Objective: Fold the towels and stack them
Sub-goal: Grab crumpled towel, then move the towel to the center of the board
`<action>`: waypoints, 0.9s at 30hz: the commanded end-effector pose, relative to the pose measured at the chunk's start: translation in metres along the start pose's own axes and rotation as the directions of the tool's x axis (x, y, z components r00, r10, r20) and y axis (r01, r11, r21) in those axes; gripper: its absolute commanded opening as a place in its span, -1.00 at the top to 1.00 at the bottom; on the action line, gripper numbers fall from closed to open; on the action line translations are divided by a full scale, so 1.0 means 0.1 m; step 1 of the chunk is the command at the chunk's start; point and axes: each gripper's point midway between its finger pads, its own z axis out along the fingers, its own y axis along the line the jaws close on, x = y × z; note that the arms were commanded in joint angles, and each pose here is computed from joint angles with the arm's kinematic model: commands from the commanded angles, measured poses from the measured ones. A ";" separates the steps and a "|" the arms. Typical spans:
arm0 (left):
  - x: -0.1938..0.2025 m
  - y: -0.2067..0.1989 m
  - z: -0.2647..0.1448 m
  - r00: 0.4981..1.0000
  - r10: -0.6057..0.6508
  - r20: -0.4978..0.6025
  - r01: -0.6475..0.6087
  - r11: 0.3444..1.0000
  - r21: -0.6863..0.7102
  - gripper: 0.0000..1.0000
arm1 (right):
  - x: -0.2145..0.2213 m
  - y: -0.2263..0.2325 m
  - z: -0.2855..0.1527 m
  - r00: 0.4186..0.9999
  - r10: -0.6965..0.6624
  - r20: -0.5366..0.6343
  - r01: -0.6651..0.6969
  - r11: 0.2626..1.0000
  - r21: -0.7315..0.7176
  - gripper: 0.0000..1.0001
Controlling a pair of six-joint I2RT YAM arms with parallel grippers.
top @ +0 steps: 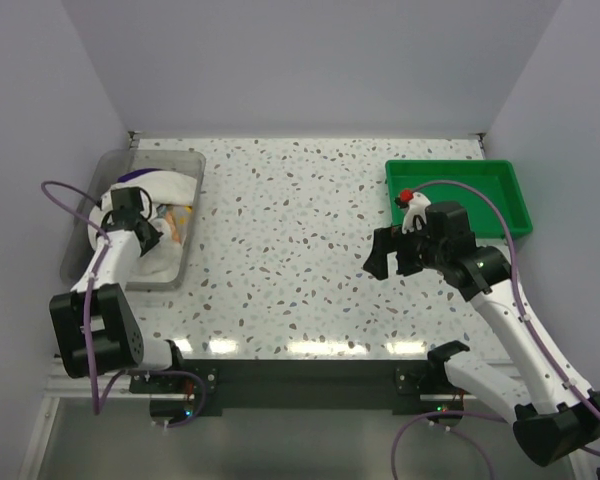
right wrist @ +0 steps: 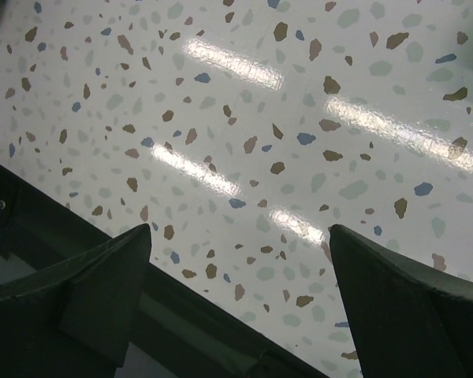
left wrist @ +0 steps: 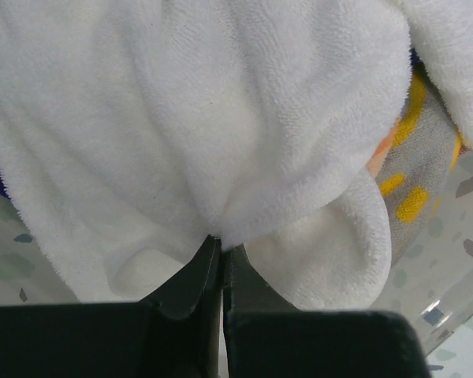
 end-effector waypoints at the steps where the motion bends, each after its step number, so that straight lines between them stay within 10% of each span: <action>1: -0.48 -0.20 -0.31 0.992 -0.007 0.127 -0.004 0.996 0.092 1.00 | -0.08 0.04 -0.05 0.999 -0.023 0.039 0.024 1.000 -0.013 -0.97; 14: -1.64 -1.69 -2.63 0.898 -0.050 0.437 -0.201 0.837 0.509 1.00 | -0.16 0.11 -0.12 0.997 -0.028 0.067 0.029 0.999 -0.026 -0.97; 21: -1.30 -2.47 -3.89 0.889 -0.045 0.455 -0.356 0.556 0.751 1.00 | -0.21 0.12 -0.19 0.995 -0.032 0.089 0.033 0.999 -0.005 -0.97; 27: -0.39 -2.66 -3.68 0.912 0.132 0.389 -0.400 0.503 0.766 1.00 | -0.20 0.05 -0.26 0.994 -0.035 0.102 0.029 0.998 0.056 -0.97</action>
